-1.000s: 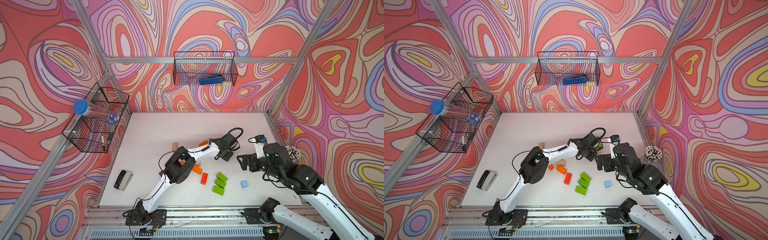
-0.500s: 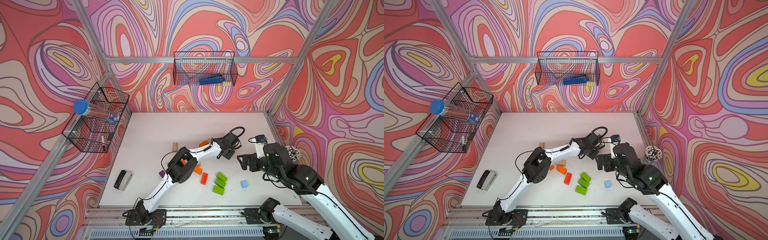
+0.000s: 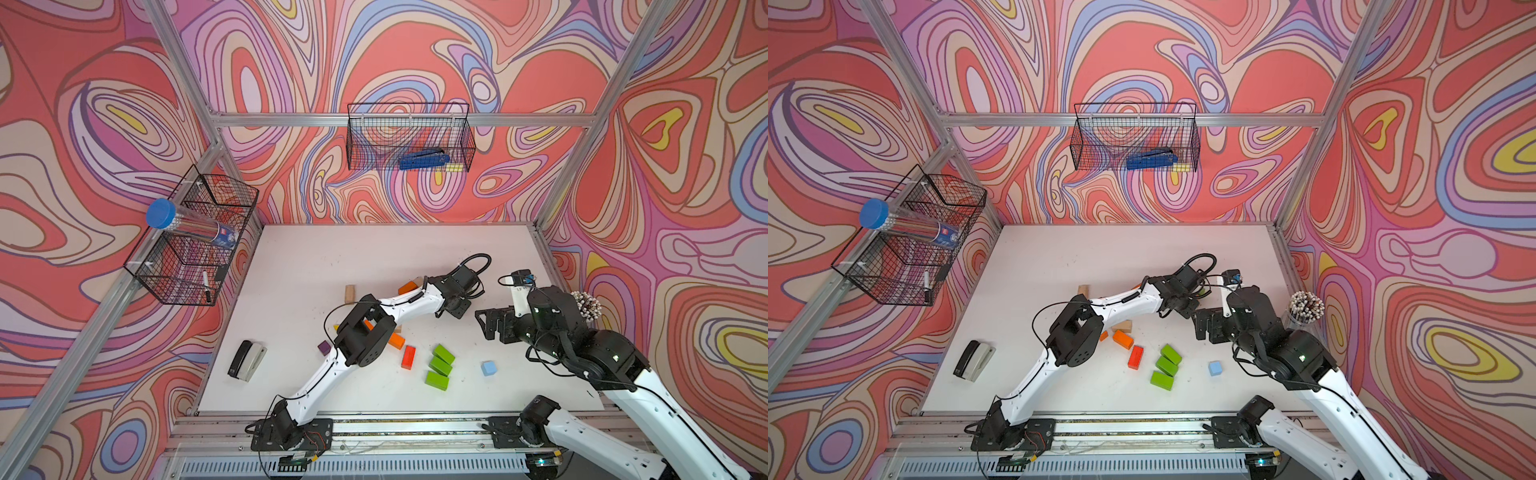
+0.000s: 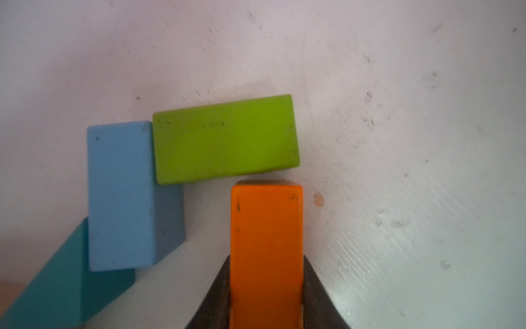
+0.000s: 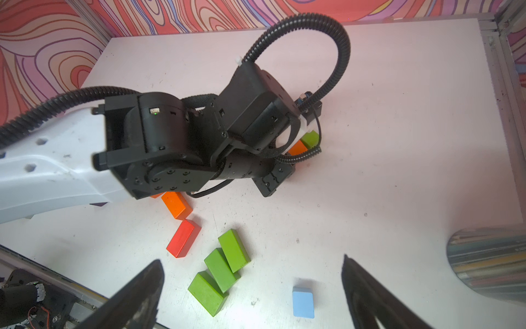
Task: Assemble a heart with building blocks
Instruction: Assemble the building block at the center of the board.
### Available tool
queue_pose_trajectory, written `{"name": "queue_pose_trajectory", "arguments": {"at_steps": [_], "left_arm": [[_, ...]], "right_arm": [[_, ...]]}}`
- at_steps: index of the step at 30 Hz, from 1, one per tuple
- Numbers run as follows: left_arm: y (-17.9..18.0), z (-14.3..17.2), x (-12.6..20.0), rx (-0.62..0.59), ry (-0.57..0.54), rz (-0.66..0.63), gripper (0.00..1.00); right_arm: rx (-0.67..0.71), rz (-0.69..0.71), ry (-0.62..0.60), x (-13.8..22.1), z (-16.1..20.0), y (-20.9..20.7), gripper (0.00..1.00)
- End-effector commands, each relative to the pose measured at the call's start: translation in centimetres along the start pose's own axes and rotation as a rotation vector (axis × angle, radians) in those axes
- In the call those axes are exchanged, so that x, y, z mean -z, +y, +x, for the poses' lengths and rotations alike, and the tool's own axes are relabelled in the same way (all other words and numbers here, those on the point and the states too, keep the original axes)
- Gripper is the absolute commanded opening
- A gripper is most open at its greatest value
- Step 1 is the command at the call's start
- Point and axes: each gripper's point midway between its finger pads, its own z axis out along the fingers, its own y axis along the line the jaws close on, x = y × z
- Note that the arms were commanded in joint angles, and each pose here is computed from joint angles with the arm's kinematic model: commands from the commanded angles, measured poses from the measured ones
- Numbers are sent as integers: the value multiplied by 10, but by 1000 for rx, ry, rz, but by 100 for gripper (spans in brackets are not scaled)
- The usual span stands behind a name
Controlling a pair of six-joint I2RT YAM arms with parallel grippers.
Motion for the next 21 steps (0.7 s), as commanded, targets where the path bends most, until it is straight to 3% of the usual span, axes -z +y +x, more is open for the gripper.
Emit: {"name": "queue_pose_trajectory", "arguments": {"at_steps": [1, 15, 21], "left_arm": [[-2, 16, -16, -23, 48, -13, 31], [-3, 17, -17, -15, 52, -11, 50], [-7, 0, 9, 28, 10, 23, 55]], "right_arm": [[-7, 10, -15, 0, -2, -3, 98], [-8, 7, -17, 0, -1, -2, 98], [0, 7, -12, -4, -1, -1, 98]]}}
